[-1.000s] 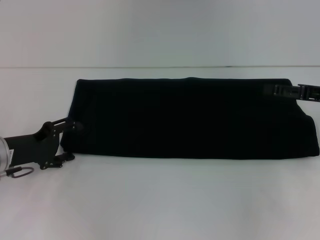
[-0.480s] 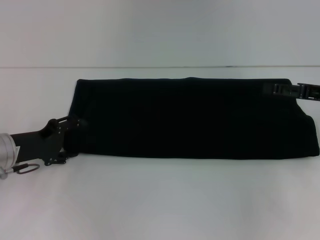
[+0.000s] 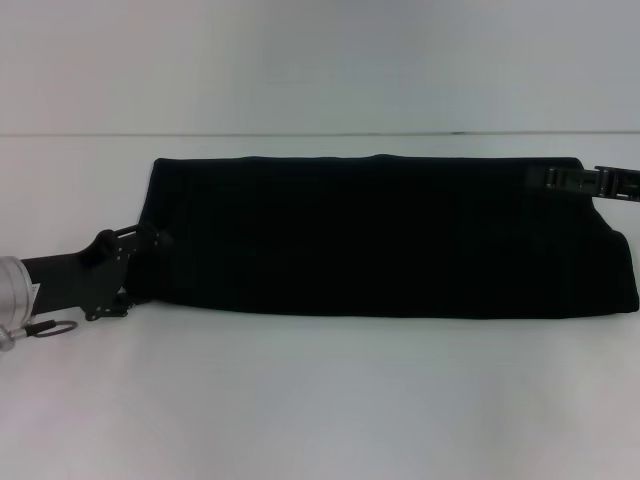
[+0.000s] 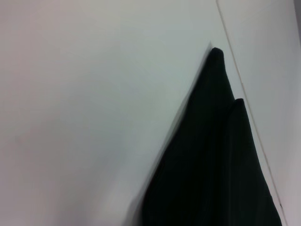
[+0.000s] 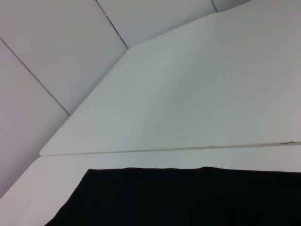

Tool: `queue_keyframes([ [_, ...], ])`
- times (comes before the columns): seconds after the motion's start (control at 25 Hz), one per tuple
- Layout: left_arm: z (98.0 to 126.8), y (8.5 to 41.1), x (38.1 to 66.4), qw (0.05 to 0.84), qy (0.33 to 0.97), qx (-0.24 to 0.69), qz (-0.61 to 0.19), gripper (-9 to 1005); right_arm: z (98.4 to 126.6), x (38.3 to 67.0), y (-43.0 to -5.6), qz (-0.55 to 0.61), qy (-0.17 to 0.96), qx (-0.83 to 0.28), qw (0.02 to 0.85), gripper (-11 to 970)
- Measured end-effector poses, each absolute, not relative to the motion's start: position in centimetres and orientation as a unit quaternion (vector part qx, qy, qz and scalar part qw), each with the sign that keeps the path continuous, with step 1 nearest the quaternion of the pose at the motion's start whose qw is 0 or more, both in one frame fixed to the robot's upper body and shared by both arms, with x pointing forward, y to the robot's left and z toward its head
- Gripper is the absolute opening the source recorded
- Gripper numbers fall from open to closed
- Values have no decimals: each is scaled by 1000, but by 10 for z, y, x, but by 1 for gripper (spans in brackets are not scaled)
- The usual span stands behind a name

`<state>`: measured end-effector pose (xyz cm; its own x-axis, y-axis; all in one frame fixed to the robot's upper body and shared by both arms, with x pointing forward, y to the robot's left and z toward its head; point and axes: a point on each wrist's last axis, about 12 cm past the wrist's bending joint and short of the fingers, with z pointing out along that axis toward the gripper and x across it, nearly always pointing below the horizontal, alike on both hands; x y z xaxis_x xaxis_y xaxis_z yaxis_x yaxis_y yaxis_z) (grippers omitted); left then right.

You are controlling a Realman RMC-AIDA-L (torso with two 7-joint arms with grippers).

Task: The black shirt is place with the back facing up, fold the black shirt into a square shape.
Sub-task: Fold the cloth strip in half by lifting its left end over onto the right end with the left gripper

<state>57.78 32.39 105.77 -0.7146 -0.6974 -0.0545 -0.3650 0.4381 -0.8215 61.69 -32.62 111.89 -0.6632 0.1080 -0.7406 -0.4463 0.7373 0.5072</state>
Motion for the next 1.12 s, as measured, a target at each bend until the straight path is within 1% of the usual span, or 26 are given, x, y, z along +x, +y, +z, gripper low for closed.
queue_keyframes([
  [0.48,1057,324,575,206,838,-289,-414,843,1120,617,-327,347,842,-100,400,869],
  [0.68,1056,326,574,206,839,-291,-412,603,1120,618,-327,346,842,-100,400,870],
  [0.8,1055,326,573,206,842,-289,-406,358,1120,617,-327,347,842,-100,400,870],
  [1.0,1054,326,573,209,849,-275,-401,155,1119,617,-327,347,843,-99,399,870],
  [1.12,1054,327,572,215,853,-261,-398,128,1118,617,-327,347,843,-98,399,870],
])
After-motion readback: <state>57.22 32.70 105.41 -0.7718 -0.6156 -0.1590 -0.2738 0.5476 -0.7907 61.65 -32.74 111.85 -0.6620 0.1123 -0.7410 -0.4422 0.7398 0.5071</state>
